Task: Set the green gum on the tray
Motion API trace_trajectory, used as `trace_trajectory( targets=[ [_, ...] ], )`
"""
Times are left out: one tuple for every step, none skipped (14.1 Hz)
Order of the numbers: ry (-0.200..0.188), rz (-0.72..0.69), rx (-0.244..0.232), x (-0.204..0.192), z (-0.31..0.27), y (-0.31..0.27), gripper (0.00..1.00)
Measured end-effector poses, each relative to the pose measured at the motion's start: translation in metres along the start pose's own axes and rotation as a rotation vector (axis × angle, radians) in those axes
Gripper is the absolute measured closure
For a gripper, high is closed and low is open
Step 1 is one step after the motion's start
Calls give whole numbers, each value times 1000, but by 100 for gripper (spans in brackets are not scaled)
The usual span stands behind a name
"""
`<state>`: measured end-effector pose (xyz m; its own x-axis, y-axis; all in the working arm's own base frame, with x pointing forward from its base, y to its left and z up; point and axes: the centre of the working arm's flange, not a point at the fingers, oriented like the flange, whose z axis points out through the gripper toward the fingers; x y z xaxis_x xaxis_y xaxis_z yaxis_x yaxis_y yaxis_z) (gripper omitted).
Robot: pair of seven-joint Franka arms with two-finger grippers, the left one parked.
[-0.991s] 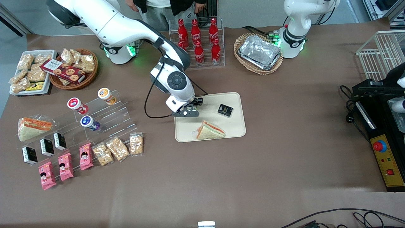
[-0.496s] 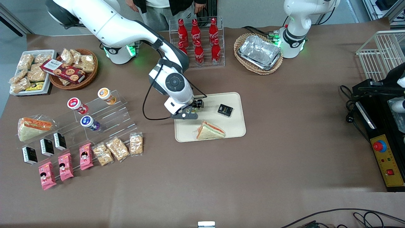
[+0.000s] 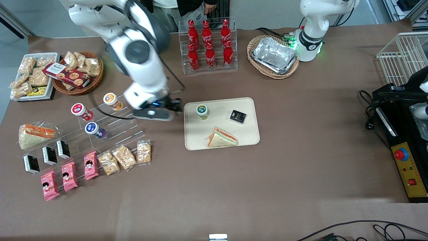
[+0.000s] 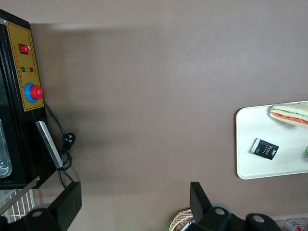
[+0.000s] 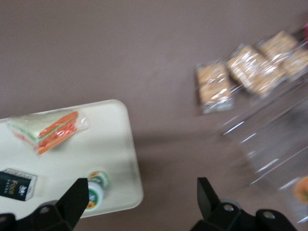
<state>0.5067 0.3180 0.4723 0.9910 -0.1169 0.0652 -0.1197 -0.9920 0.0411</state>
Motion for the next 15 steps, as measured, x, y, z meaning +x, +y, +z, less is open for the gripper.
trace_trajectory(
  targets=[
    [24, -15, -16, 13, -20, 31, 0],
    [29, -30, -40, 27, -35, 68, 0],
    [27, -43, -57, 40, -47, 107, 0],
    [32, -50, -66, 52, -59, 147, 0],
    [37, -58, -70, 62, -69, 187, 0],
    [33, -75, -75, 69, -78, 228, 0],
    [24, -89, -71, 73, -84, 267, 0],
    [17, -91, -41, 75, -89, 300, 0],
    [16, -91, -2, 75, -93, 328, 0],
    [16, -90, 25, 74, -96, 350, 0],
    [4, -94, 39, 71, -98, 366, 0],
    [-22, -114, 45, 66, -98, 377, 0],
    [-43, -134, 49, 62, -97, 384, 0],
    [-55, -141, 52, 60, -97, 390, 0],
    [-65, -149, 56, 59, -95, 396, 0]
  ],
)
